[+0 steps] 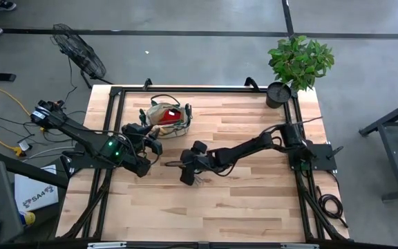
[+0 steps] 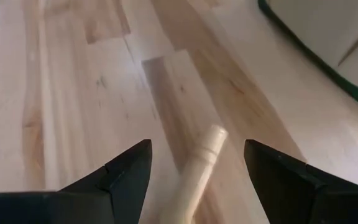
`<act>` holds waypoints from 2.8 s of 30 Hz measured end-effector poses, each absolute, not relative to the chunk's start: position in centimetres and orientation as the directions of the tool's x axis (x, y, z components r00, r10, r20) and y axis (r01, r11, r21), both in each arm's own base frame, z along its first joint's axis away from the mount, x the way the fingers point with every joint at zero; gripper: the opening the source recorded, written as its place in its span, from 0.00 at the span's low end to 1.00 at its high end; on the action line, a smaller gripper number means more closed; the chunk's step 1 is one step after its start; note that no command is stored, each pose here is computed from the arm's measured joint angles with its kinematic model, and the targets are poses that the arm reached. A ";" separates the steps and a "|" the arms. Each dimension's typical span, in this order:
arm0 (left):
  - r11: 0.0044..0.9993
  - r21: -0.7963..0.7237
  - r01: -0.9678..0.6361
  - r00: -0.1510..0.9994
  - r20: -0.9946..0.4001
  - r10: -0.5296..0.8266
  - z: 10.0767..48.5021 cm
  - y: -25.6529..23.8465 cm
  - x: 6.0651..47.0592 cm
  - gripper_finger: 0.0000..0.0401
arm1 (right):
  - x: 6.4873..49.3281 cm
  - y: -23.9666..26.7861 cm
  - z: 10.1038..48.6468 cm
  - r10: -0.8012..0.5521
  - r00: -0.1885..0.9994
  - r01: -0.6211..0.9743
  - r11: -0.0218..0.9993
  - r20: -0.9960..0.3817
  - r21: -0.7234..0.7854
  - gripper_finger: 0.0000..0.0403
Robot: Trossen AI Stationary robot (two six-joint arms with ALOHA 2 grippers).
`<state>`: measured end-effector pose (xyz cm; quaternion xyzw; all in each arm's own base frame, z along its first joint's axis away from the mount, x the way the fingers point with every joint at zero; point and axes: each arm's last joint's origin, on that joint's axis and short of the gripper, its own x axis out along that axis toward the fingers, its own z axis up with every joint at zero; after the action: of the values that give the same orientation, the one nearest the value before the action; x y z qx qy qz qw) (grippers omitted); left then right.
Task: Pick & Place Garden tools in Gardening bag
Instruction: Put the brown hand rake into the gardening bag
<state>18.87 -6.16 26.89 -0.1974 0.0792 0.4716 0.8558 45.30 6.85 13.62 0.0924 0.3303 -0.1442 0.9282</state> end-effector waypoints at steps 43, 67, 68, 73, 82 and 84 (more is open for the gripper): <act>0.487 -0.253 -0.836 0.548 -0.356 0.757 26.8 -6.2 18.9 0.39 | 44.9 6.7 10.2 -0.224 0.636 0.327 0.945 -0.738 -0.005 0.32; 0.522 -0.235 -0.820 0.572 -0.288 0.768 26.7 -7.3 17.3 0.39 | 42.3 5.9 21.2 -0.055 0.728 0.048 0.998 -0.684 -0.029 0.15; 0.524 -0.234 -0.819 0.573 -0.286 0.768 26.6 -7.4 17.1 0.39 | 42.2 5.6 22.0 -0.051 0.742 0.039 0.999 -0.669 -0.033 0.15; 0.536 -0.238 -0.810 0.586 -0.288 0.757 26.5 -7.8 16.3 0.39 | 41.2 3.4 26.0 -0.076 0.810 0.021 0.995 -0.581 -0.100 0.15; 0.552 -0.222 -0.804 0.595 -0.294 0.748 26.5 -8.0 16.2 0.39 | 41.9 -2.0 30.2 -0.048 0.958 0.003 0.988 -0.284 -0.154 0.15; 0.552 -0.223 -0.804 0.595 -0.296 0.747 26.5 -8.0 16.2 0.39 | 42.0 -3.2 30.5 -0.028 0.971 -0.015 0.984 -0.237 -0.177 0.15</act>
<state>16.21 -7.98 26.47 -0.1691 0.0833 0.4422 0.8769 42.03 -3.19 30.48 -0.0889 0.1203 -0.0033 0.9887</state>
